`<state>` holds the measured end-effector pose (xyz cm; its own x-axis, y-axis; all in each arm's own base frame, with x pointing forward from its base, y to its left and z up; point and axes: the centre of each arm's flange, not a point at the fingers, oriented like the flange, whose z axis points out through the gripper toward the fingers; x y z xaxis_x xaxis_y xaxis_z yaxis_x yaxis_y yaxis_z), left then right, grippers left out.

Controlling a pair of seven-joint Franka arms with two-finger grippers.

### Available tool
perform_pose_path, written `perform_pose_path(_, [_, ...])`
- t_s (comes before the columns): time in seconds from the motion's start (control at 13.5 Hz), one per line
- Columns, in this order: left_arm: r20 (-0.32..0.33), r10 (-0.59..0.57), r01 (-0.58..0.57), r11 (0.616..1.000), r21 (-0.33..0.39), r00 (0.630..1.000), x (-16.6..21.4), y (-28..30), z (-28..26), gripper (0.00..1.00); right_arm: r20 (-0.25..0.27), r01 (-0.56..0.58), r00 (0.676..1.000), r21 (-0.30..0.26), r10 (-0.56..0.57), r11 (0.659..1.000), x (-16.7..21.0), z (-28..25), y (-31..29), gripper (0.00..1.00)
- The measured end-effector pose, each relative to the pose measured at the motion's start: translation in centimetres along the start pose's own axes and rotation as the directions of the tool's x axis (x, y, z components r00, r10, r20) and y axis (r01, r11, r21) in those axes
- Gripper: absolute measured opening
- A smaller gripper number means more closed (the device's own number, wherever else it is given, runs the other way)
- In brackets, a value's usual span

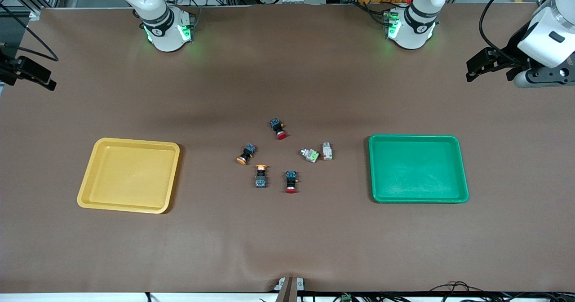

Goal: Place green and yellow buttons in trays

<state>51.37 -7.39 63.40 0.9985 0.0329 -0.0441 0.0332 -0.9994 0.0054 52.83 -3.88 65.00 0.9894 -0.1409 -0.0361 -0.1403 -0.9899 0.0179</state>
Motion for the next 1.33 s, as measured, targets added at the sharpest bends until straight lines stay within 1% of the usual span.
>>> perform_pose_path(0.22, [-0.004,-0.001,0.001,1.0,-0.001,1.0,0.2,0.0,-0.2,1.0,0.0,0.002,1.0,0.0,-0.002,1.0,0.0,-0.1,0.0,1.0])
perform_pose_path(0.52, [-0.01,-0.001,0.001,1.0,-0.002,1.0,0.3,0.0,-0.5,1.0,0.025,0.004,1.0,-0.002,-0.004,1.0,-0.3,0.0,-0.1,1.0])
perform_pose_path(0.81, [0.006,-0.002,0.002,1.0,-0.001,1.0,1.0,0.0,0.4,1.0,0.044,0.014,0.999,0.004,-0.014,1.0,-0.1,0.6,-0.7,1.0])
perform_pose_path(0.96, [0.011,-0.002,0.002,1.0,0.0,1.0,1.2,0.0,0.7,1.0,0.069,0.044,0.997,0.024,-0.045,0.999,0.4,1.7,-2.6,1.0])
perform_pose_path(1.18, [0.017,0.002,-0.002,1.0,0.001,1.0,1.3,0.3,0.9,1.0,0.119,0.069,0.99,0.029,-0.072,0.997,1.9,5.0,-6.2,1.0])
perform_pose_path(1.33, [0.018,0.002,-0.002,1.0,0.001,1.0,1.4,0.3,1.0,1.0,0.128,0.086,0.988,0.035,-0.09,0.996,3.4,7.5,-8.4,1.0])
